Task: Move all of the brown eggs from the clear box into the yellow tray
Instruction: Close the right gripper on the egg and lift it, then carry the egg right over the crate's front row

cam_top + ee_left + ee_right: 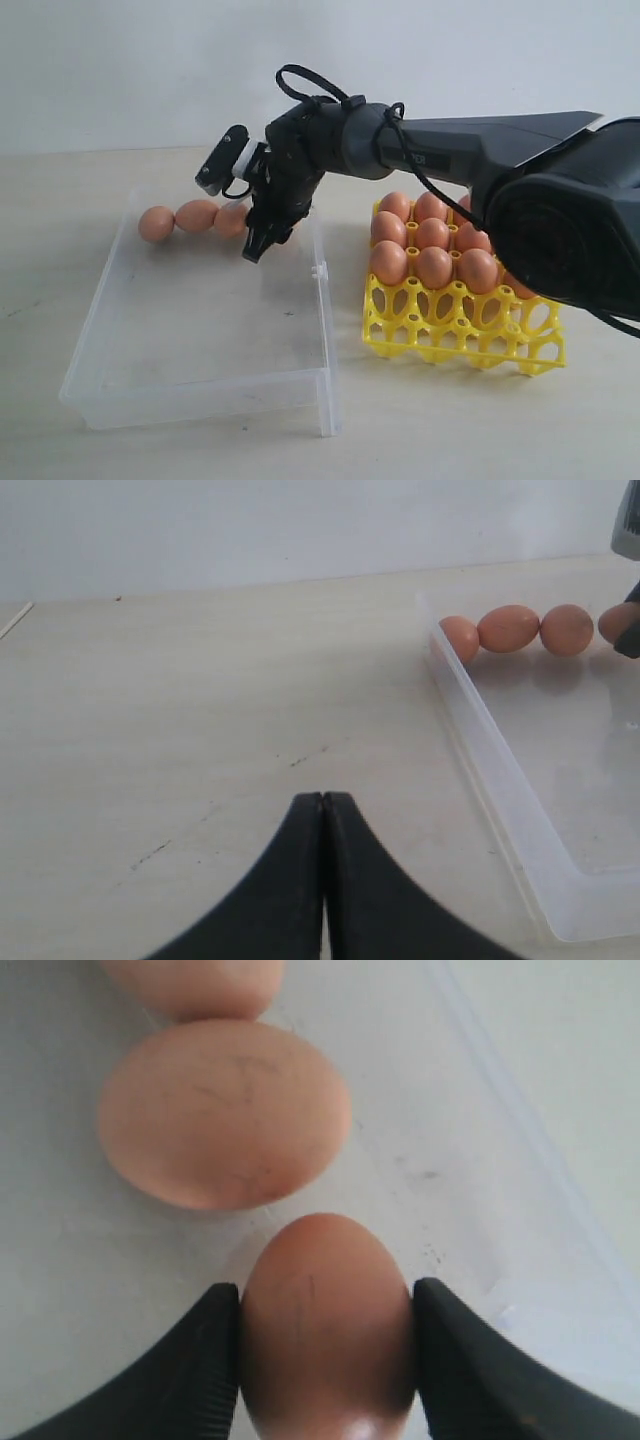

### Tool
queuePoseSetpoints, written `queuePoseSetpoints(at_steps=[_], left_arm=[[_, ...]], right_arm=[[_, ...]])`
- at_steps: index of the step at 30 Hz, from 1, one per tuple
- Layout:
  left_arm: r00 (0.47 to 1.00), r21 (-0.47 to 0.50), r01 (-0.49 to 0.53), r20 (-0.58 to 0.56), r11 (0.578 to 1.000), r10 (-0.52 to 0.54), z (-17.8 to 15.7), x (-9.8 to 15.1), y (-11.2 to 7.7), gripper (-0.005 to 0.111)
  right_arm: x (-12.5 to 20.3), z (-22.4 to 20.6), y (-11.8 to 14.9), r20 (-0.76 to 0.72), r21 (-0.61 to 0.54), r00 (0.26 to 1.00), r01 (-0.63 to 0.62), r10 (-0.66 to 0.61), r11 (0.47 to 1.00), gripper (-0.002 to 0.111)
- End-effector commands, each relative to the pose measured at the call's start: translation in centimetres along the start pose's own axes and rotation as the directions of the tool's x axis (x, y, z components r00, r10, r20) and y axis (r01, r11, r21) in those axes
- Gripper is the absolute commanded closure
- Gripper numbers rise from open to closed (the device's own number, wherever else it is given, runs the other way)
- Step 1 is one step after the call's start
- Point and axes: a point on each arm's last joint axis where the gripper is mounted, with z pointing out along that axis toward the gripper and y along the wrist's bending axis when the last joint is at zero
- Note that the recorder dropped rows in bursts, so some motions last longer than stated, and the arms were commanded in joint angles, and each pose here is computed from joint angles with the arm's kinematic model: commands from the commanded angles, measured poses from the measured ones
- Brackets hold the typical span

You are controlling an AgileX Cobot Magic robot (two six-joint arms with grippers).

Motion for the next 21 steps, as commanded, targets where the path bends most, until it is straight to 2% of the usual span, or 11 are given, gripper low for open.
queuePoseSetpoints(at_steps=[1,4,7,10,12,16,21], left_arm=[[1.0,-0.004,-0.001,0.005,1.0,0.001,0.0,-0.2,0.0,0.107],[1.0,-0.004,-0.001,0.005,1.0,0.001,0.0,-0.2,0.0,0.107],[1.0,-0.004,-0.001,0.005,1.0,0.001,0.0,-0.2,0.0,0.107],[1.0,-0.004,-0.001,0.005,1.0,0.001,0.0,-0.2,0.0,0.107],[1.0,-0.004,-0.001,0.005,1.0,0.001,0.0,-0.2,0.0,0.107],[1.0,-0.004,-0.001,0.005,1.0,0.001,0.0,-0.2,0.0,0.107],[1.0,-0.004,-0.001,0.005,1.0,0.001,0.0,-0.2,0.0,0.107]], right_arm=[[-2.2,-4.2,-0.9,0.156,-0.014,0.981,-0.116,0.117,0.993,0.108],[-2.6,-7.9,-1.1,0.281,0.015,0.949,-0.154,0.144,0.988,0.108],[-1.4,-11.3,-0.7,0.381,0.028,0.908,-0.2,0.175,0.979,0.108],[1.2,-14.3,0.1,0.483,0.021,0.843,-0.279,0.235,0.96,0.108],[3.5,-16.1,0.9,0.562,-0.003,0.773,-0.354,0.294,0.935,0.108],[8.5,-18.0,2.8,0.644,-0.066,0.658,-0.461,0.39,0.885,0.108],[13.2,-18.7,4.9,0.677,-0.079,0.602,-0.514,0.424,0.854,0.108]])
